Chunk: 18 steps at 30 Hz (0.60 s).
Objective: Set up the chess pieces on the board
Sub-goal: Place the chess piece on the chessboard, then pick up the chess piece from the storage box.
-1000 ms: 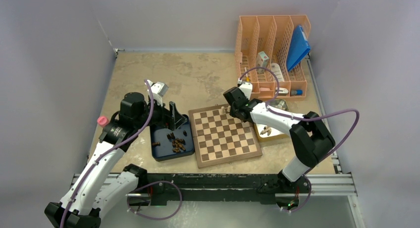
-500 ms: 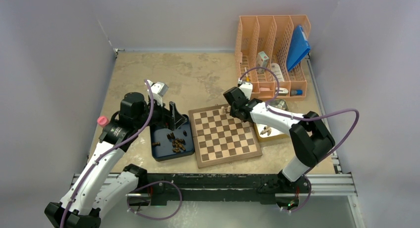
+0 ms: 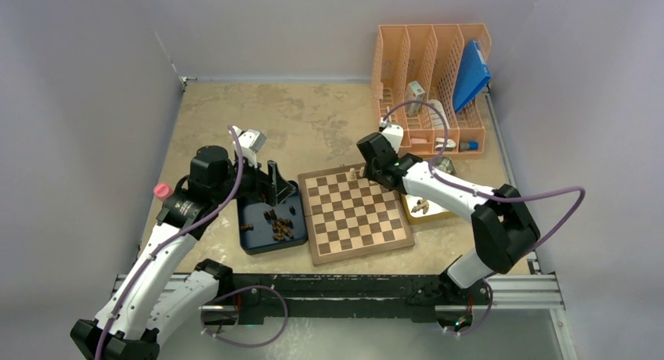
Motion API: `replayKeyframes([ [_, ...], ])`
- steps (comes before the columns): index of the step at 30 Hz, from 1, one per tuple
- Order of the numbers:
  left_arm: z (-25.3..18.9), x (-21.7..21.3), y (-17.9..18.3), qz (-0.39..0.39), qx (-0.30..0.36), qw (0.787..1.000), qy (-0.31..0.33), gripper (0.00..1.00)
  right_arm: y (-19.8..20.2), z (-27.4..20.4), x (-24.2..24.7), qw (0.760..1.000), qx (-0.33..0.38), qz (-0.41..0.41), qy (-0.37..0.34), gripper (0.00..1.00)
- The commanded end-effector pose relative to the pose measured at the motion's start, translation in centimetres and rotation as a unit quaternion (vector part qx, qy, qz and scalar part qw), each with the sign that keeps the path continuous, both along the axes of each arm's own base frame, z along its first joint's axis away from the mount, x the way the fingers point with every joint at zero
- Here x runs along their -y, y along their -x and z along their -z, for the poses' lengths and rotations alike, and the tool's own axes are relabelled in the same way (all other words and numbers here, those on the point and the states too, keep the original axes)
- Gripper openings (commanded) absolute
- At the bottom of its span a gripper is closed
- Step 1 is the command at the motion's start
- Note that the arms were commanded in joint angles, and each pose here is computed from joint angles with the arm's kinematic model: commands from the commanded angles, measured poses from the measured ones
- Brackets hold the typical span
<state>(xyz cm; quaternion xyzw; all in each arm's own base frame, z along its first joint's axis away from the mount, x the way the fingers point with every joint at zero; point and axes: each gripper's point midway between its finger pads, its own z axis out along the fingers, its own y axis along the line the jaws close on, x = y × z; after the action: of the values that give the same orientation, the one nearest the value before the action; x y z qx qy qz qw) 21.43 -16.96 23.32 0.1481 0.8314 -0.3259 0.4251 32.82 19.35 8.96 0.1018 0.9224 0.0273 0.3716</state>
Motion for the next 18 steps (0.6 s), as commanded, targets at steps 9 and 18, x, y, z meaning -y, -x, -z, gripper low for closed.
replayKeyframes([
  [9, -0.4, 0.1, -0.1, -0.001, 0.011, 1.000, 0.006, 0.83, -1.9, -5.5, 4.6, 0.996, 0.062, 0.069, -0.004, 0.35],
  [18, -0.4, 0.2, 0.0, 0.000, 0.011, 1.000, 0.007, 0.83, -2.6, -6.4, 13.4, 0.978, 0.086, 0.189, 0.008, 0.34],
])
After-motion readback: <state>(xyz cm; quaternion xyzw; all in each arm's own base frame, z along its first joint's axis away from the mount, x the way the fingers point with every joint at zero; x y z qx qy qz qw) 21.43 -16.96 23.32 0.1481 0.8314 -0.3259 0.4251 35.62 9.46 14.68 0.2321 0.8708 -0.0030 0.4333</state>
